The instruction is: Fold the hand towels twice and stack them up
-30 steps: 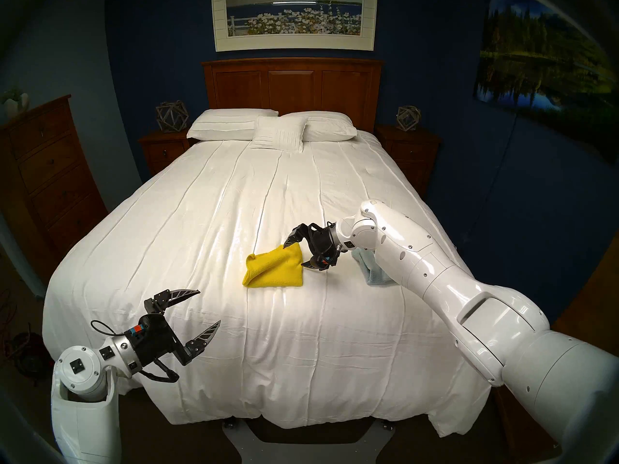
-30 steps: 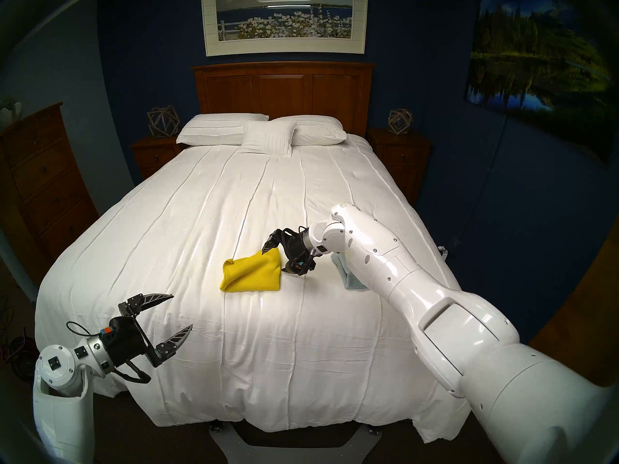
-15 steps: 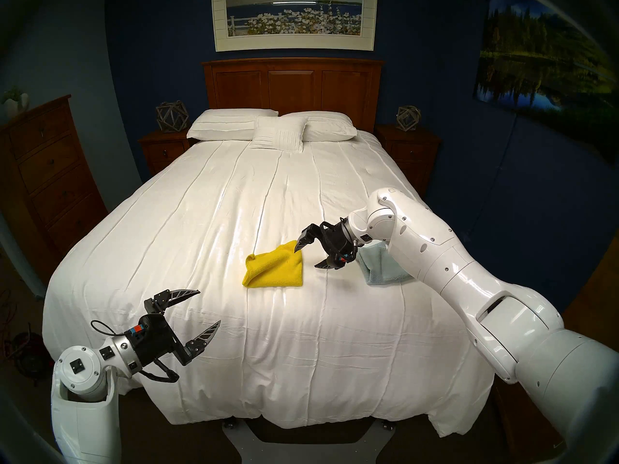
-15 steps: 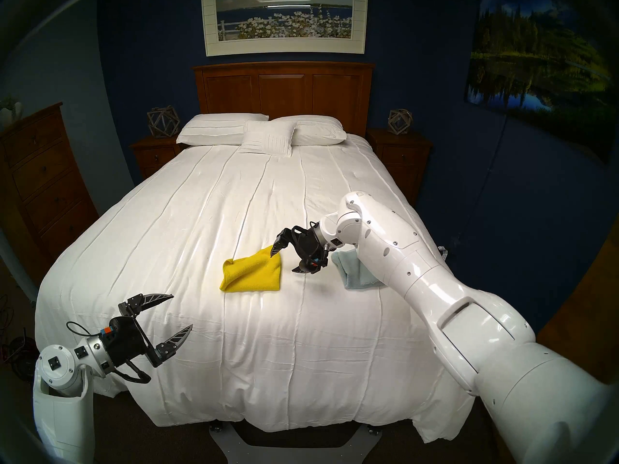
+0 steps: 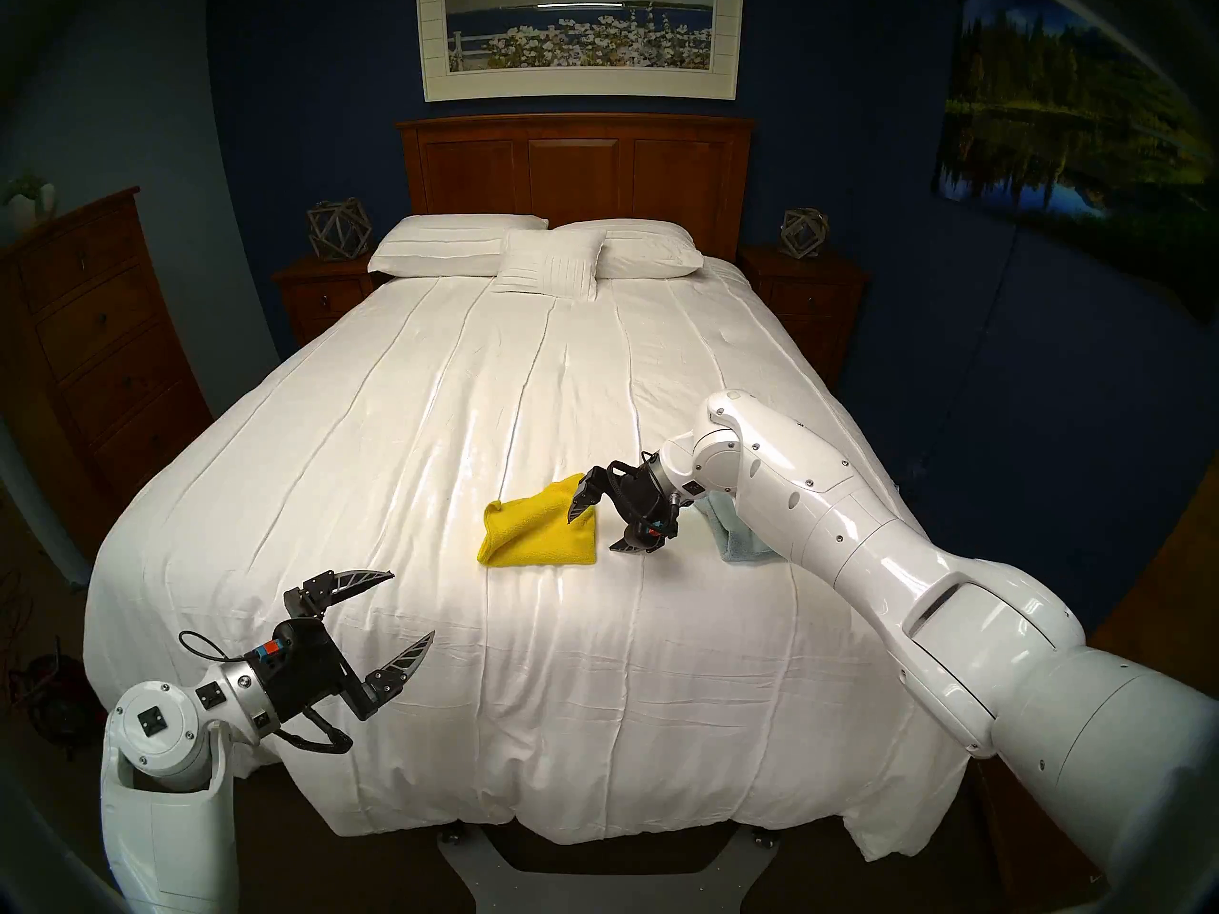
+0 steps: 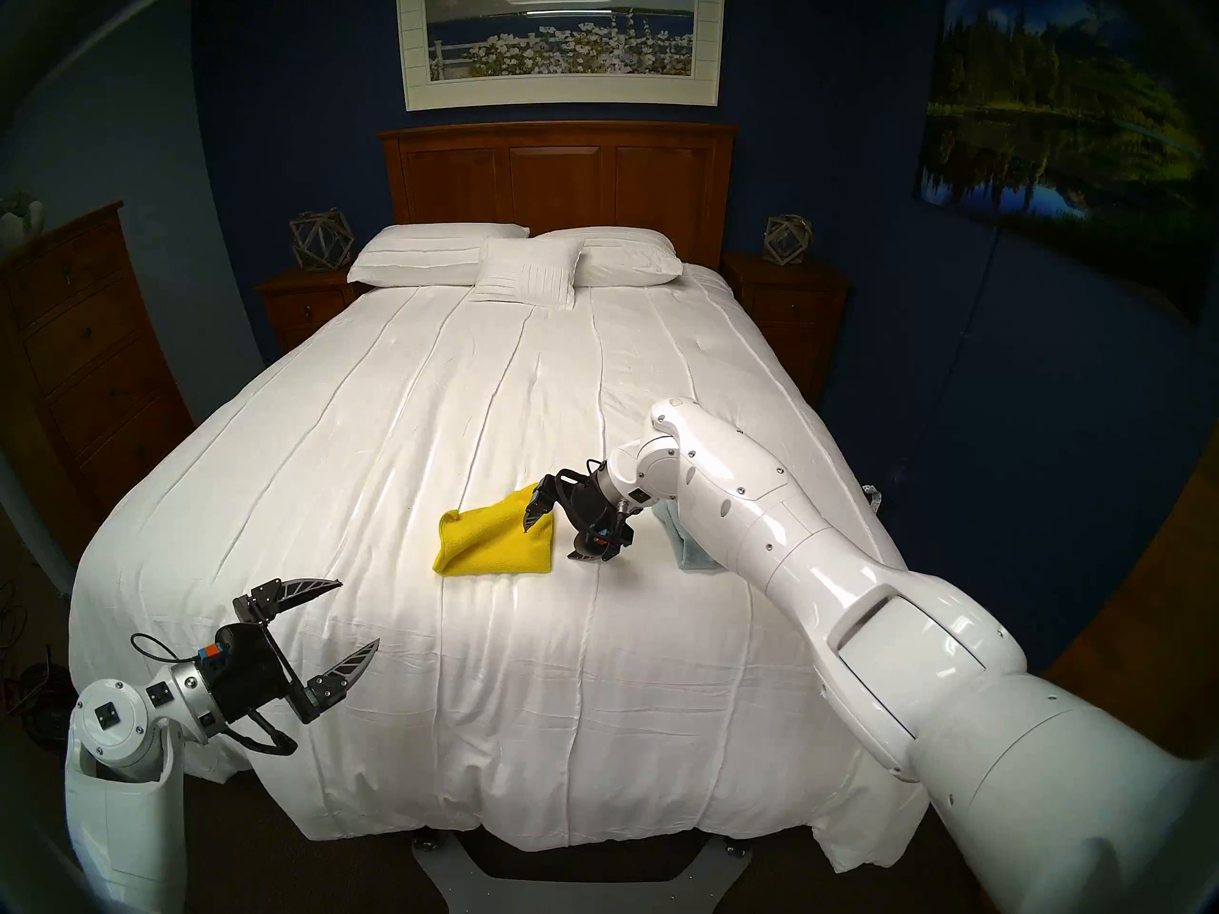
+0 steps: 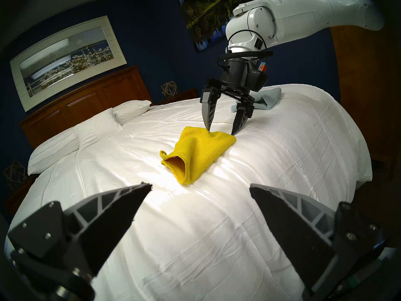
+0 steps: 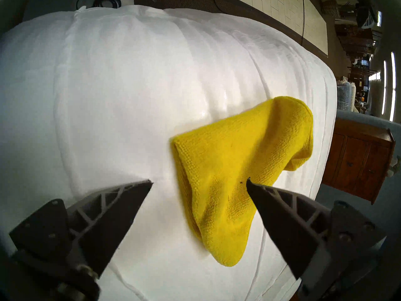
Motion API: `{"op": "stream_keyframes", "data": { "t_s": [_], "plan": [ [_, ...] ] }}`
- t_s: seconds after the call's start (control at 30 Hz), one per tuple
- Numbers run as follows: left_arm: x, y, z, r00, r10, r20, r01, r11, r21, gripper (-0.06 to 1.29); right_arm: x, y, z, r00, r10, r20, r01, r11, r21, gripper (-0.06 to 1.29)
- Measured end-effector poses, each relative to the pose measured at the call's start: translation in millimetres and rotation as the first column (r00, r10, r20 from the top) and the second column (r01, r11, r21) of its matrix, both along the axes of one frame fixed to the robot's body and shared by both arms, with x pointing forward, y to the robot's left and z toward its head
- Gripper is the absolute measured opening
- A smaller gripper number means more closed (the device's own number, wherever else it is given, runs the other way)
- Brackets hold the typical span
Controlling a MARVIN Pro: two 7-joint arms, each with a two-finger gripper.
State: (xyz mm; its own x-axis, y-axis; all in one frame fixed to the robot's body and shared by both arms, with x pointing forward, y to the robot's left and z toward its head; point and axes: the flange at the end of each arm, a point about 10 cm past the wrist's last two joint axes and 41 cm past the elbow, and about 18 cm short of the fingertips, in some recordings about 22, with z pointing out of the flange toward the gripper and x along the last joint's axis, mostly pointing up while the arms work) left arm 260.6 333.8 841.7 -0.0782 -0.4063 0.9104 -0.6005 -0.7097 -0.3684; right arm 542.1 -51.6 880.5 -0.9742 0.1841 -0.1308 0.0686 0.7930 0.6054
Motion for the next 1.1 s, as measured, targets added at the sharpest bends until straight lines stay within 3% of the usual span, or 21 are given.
{"op": "stream_keyframes", "data": {
  "t_s": [0.23,0.57,0.63,0.7,0.77,0.93,1.0,1.1],
  "plan": [
    [0.0,0.0,-0.1,1.0,0.0,0.0,0.0,1.0,0.0,1.27,7.3,16.5,-2.6,1.0,-0.014,0.01,0.014,1.0,-0.01,1.2],
    [0.0,0.0,-0.1,1.0,0.0,0.0,0.0,1.0,0.0,1.27,14.6,32.0,-4.8,0.999,0.016,0.033,-0.014,0.998,-0.058,1.16],
    [0.0,0.0,-0.1,1.0,0.0,0.0,0.0,1.0,0.0,1.27,15.4,34.4,-5.5,0.999,0.024,0.032,-0.022,0.998,-0.065,0.98],
    [0.0,0.0,-0.1,1.0,0.0,0.0,0.0,1.0,0.0,1.27,16.5,36.1,-6.6,0.999,0.031,0.03,-0.029,0.997,-0.072,0.62],
    [0.0,0.0,-0.1,1.0,0.0,0.0,0.0,1.0,0.0,1.27,17.5,37.3,-8.3,0.999,0.037,0.025,-0.035,0.996,-0.078,0.37],
    [0.0,0.0,-0.1,1.0,0.0,0.0,0.0,1.0,0.0,1.27,18.9,39.4,-10.6,0.998,0.056,0.022,-0.054,0.994,-0.094,0.14],
    [0.0,0.0,-0.1,1.0,0.0,0.0,0.0,1.0,0.0,1.27,19.5,39.7,-9.8,0.997,0.067,0.026,-0.064,0.993,-0.103,-0.02],
    [0.0,0.0,0.0,1.0,0.0,0.0,0.0,1.0,0.0,1.27,20.6,40.0,-6.3,0.996,0.081,0.038,-0.077,0.991,-0.107,-0.03]
  ]
}}
